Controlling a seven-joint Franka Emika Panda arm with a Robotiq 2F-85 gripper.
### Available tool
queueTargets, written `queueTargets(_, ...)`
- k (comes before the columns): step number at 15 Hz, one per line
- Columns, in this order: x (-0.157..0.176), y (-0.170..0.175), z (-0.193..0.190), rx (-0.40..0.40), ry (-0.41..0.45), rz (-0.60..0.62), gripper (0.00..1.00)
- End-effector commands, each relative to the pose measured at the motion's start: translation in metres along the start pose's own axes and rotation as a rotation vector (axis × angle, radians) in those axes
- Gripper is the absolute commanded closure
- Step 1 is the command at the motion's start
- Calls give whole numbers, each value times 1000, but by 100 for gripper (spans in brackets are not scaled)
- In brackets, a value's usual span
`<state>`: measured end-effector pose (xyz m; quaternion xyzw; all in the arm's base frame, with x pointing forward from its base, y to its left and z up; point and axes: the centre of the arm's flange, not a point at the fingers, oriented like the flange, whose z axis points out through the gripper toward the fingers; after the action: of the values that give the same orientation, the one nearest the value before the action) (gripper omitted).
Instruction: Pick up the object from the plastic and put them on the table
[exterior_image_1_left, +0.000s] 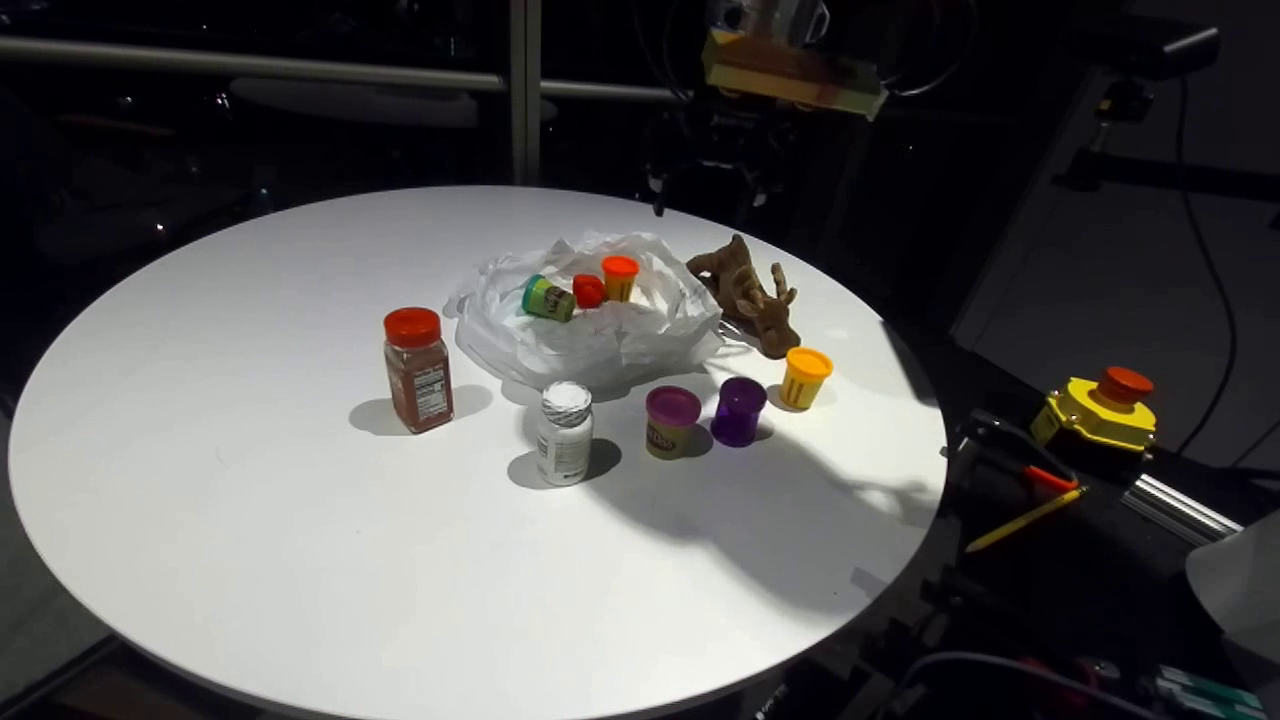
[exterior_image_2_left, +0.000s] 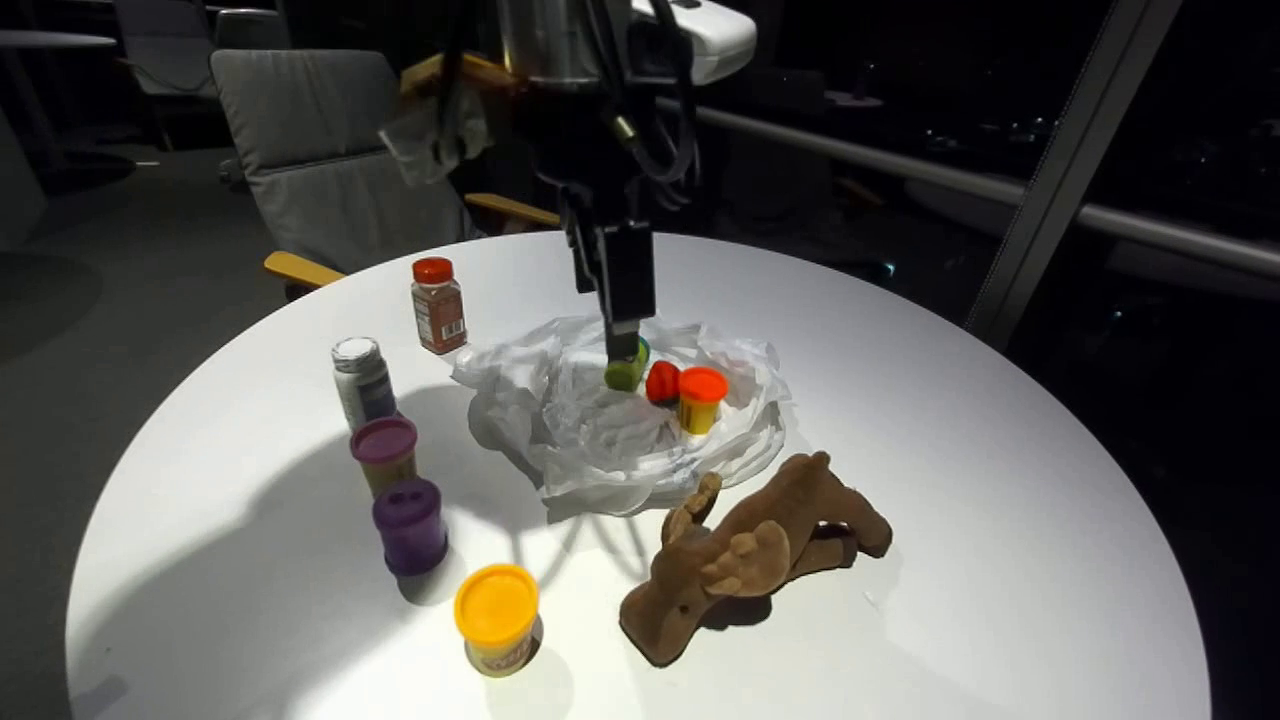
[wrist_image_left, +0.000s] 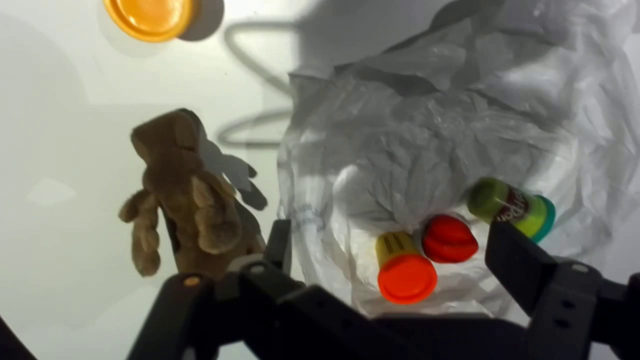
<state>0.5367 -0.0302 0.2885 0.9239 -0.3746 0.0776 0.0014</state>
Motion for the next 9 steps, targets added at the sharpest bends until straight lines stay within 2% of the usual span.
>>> queueTargets(1, 65, -35, 18, 36, 12, 29, 0)
queueTargets(4, 95, -45, 42, 42, -10, 52, 0)
queueTargets(9, 121, -57, 83, 14, -57, 44, 0)
